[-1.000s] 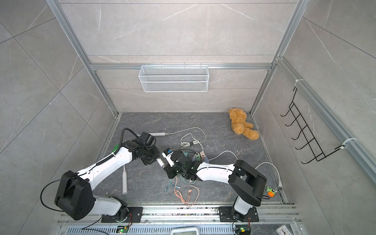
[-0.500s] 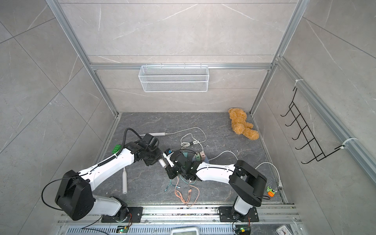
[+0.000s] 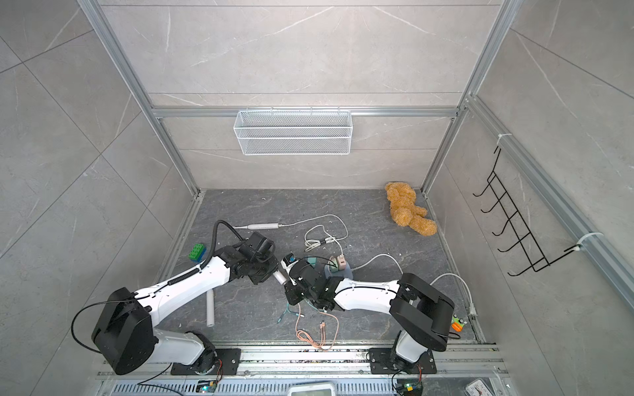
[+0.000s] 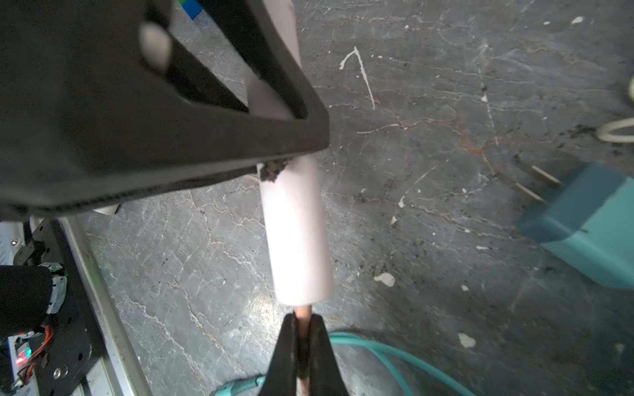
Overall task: Charge the electric toothbrush
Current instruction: Insert the charging cable into the electric toothbrush.
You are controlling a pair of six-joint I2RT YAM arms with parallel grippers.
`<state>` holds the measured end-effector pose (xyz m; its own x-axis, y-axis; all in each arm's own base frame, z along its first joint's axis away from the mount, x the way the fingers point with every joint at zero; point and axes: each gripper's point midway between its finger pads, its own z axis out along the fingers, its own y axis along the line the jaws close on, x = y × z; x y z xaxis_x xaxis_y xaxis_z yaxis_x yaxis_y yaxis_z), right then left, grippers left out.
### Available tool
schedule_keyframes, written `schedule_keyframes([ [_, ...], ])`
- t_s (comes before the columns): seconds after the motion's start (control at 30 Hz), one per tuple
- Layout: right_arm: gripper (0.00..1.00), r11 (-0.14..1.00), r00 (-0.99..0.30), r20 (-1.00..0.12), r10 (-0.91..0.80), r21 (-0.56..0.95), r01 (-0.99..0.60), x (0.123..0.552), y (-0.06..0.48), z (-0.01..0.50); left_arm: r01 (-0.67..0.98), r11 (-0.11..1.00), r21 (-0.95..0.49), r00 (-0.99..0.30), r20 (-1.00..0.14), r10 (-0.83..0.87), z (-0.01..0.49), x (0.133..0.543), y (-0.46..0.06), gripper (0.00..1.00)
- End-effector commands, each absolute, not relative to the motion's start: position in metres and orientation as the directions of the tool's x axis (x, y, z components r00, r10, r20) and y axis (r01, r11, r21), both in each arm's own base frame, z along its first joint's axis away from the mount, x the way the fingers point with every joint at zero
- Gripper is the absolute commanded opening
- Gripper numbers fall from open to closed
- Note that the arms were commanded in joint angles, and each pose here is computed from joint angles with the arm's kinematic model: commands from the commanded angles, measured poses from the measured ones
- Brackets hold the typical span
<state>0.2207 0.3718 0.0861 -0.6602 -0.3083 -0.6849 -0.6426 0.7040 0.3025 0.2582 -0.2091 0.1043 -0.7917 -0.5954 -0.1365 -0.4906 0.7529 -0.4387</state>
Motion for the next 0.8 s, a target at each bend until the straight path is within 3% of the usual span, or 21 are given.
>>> schedule_keyframes([
  [0.0, 0.0, 0.74, -0.533, -0.833, -0.145, 0.266, -0.617, 0.257, 0.375, 0.145, -0.491, 0.781, -0.385, -0.854, 0.039, -0.518, 0.09, 0.205, -0.227, 0.0],
  [0.27, 0.0, 0.735, -0.466, -0.875, -0.128, 0.232, -0.637, 0.258, 0.371, 0.162, -0.499, 0.774, -0.39, -0.855, 0.072, -0.514, 0.084, 0.194, -0.235, 0.0],
  [0.47, 0.0, 0.694, -0.451, -0.883, -0.132, 0.242, -0.678, 0.25, 0.376, 0.167, -0.5, 0.77, -0.397, -0.843, 0.019, -0.538, 0.097, 0.205, -0.221, 0.0],
  [0.63, 0.27, 0.719, -0.414, -0.899, -0.143, 0.193, -0.667, 0.248, 0.356, 0.185, -0.5, 0.745, -0.442, -0.801, -0.089, -0.591, 0.123, 0.246, -0.183, 0.0],
  [0.77, 0.41, 0.769, -0.373, -0.914, -0.161, 0.121, -0.627, 0.251, 0.331, 0.205, -0.469, 0.758, -0.454, -0.8, -0.145, -0.582, 0.138, 0.283, -0.156, 0.0],
])
